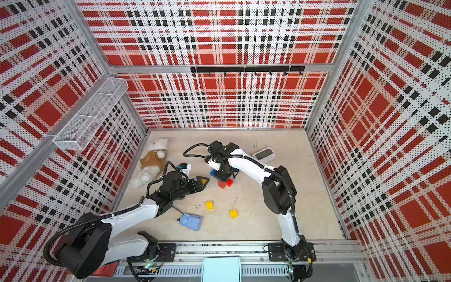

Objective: Assemble a fork with lego
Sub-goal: Assemble the lego brick with the lego brick.

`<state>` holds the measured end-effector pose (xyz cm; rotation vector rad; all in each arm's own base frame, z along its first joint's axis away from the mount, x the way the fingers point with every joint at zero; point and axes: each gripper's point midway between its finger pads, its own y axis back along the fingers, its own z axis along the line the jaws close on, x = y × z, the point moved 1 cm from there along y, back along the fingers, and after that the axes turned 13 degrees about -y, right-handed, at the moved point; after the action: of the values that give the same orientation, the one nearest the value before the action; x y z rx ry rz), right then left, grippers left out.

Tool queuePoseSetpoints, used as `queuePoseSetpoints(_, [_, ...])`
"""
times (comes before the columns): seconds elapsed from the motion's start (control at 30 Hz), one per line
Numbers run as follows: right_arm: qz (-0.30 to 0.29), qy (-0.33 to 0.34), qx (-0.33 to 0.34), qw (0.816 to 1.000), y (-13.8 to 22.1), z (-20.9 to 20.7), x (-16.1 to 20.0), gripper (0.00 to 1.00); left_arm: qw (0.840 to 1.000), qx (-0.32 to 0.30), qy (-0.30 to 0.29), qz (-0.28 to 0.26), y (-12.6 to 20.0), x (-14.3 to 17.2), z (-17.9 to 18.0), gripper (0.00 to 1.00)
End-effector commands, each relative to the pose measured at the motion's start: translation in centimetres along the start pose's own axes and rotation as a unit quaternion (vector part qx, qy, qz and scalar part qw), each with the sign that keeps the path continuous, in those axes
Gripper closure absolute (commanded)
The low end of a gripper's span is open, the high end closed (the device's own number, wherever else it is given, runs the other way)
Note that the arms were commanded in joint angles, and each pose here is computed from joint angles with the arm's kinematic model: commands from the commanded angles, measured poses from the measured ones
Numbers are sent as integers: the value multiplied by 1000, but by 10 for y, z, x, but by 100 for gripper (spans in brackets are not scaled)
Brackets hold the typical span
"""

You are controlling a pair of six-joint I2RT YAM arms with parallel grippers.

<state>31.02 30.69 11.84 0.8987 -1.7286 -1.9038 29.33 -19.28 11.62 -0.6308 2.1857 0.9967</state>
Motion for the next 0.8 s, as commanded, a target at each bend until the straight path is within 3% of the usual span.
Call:
queuePoseSetpoints(0.0, [62,13,10,998,-18,2,19,82,1000,4,4,-8,2,-1,2,10])
queuePoseSetpoints(0.5, [90,28,26,995,-34,6,15,82,1000,2,7,-11,5,0,6,10])
queuePoseSetpoints(0.77, [68,26,26,997,-24,6,5,76,1000,3,7,-10,5,0,7,10])
